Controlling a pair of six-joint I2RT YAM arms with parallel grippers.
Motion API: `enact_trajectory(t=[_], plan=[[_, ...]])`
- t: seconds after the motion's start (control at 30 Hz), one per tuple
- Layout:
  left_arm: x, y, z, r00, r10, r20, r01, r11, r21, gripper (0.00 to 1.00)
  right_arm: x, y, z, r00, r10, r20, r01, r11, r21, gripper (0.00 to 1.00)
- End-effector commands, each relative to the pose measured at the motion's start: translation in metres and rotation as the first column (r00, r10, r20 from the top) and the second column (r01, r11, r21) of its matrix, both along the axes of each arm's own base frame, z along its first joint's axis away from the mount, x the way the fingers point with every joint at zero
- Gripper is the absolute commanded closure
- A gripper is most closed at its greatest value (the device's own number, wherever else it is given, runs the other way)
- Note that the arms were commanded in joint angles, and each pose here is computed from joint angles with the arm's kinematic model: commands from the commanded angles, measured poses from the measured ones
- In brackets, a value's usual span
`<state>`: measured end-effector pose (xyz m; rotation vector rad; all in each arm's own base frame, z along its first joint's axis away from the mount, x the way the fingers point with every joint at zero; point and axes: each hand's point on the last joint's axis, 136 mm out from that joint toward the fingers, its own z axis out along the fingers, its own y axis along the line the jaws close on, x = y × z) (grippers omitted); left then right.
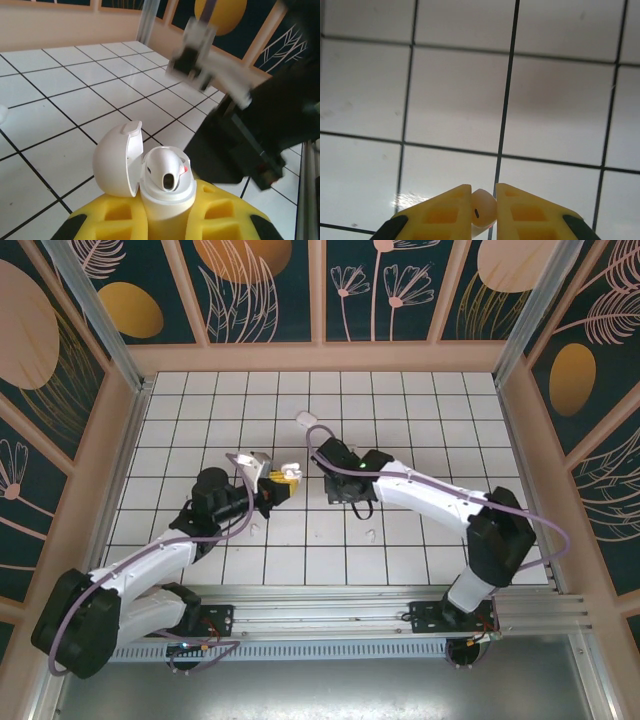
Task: Insert the wireless bluetooth earbuds into the charging case
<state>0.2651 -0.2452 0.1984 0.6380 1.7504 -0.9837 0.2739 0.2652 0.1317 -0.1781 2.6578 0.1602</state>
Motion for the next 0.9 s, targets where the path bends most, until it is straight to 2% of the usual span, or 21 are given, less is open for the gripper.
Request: enact_trajectory(t=[0.0,0.2,0.43,0.6,0.87], plan=[[0.003,-0.009,0.029,0.994,-0.051,0.093,0.055,0.998,-0.035,1.0,0.013,-0.011,0.048,0.99,-0.001,0.144,0.0,1.0,0.006,0.86],[-0.002,-0.017,0.035,0.988,-0.117,0.097,0.122,0.992,-0.043,1.0,0.015,0.005,0.108,0.948,0.072,0.311,-0.129,0.978,0.167,0.87],[-0.009,-0.028,0.043,0.977,-0.204,0.068,0.21,0.973,-0.094,1.0,0.004,0.024,0.17,0.846,0.136,0.516,-0.336,0.887,0.316,0.87],[-0.014,-0.035,0.053,0.961,-0.271,0.06,0.276,0.953,-0.124,1.0,-0.004,0.037,0.191,0.761,0.196,0.618,-0.482,0.809,0.337,0.87],[-0.027,-0.041,0.071,0.931,-0.363,0.047,0.365,0.913,-0.18,1.0,-0.015,0.054,0.205,0.656,0.278,0.702,-0.652,0.677,0.341,0.86]])
